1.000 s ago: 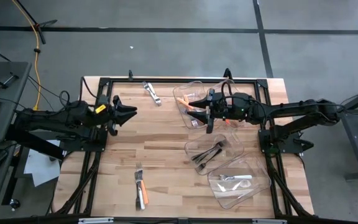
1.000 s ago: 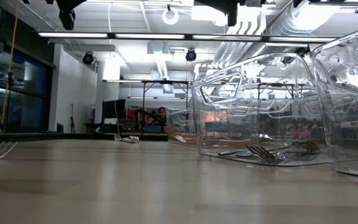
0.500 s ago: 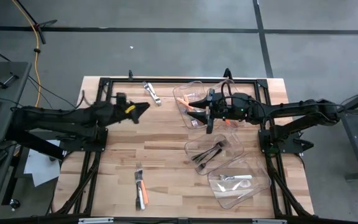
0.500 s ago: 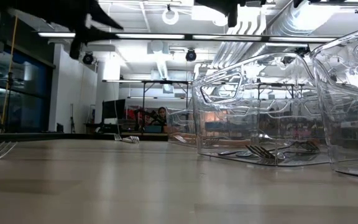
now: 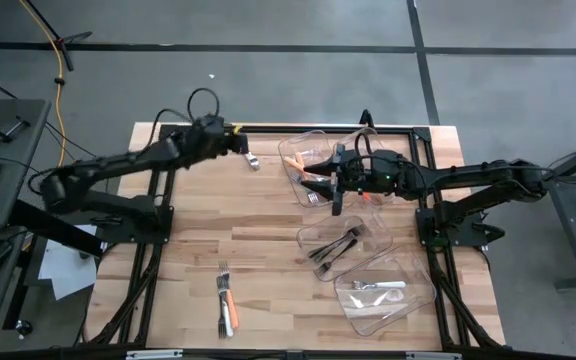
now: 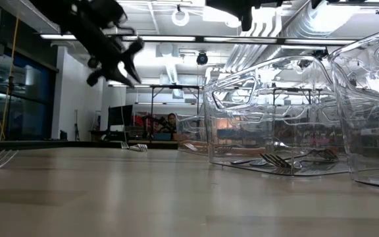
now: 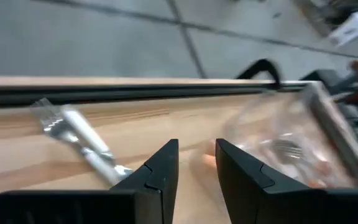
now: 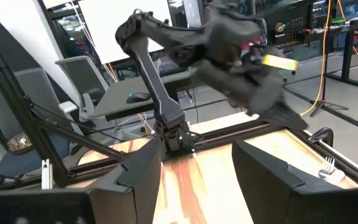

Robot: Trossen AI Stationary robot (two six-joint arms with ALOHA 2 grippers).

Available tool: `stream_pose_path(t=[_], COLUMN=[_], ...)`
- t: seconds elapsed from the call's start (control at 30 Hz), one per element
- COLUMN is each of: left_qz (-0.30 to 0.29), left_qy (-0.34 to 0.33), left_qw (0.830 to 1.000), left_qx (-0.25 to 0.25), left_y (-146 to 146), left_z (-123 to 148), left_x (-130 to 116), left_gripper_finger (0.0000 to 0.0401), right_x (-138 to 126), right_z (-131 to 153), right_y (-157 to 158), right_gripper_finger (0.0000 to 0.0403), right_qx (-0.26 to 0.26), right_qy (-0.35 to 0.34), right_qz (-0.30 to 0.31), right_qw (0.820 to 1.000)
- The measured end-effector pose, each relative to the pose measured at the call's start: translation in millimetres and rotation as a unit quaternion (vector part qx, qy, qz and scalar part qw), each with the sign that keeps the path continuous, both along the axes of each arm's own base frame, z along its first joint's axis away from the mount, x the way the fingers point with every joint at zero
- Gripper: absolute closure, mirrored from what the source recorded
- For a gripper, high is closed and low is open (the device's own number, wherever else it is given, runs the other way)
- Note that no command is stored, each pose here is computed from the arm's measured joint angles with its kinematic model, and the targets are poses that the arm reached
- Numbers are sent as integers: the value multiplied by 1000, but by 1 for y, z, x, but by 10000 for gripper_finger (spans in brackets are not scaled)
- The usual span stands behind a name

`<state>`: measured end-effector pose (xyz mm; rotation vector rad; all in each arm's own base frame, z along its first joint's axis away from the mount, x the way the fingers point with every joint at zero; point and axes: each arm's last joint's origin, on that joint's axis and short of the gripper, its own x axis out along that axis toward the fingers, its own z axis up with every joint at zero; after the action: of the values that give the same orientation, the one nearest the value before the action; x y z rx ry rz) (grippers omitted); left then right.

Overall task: Sort silverware by color (type)
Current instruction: Move the top white fork to the bottom

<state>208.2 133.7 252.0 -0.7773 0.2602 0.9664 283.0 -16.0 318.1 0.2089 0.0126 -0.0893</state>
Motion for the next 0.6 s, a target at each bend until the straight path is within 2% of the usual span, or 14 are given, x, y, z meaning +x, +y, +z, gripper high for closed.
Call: stream_pose_path(t=[0.17, 0.33, 0.47, 0.6], left_qz=[21, 57, 75, 83], left_qy=[48, 81, 104, 105], left_qw=[996, 987, 979, 978], left_qx=[-66, -130, -156, -160], left_y=[38, 63, 75, 84], left_z=[-35, -72, -92, -96], left_x=[7, 9, 10, 14], left_gripper_finger=[308, 311, 316, 325], right_x=[0, 0, -1, -1], right_z=[-3, -6, -7, -8], right_y=[0, -1, -1, -1], right_gripper_finger=[220, 220, 220, 220], right_qx=[-2, -3, -3, 8], right_qy=[18, 34, 38, 39], right_qz=[0, -20, -21, -21], right_qw=[1000, 999, 999, 999])
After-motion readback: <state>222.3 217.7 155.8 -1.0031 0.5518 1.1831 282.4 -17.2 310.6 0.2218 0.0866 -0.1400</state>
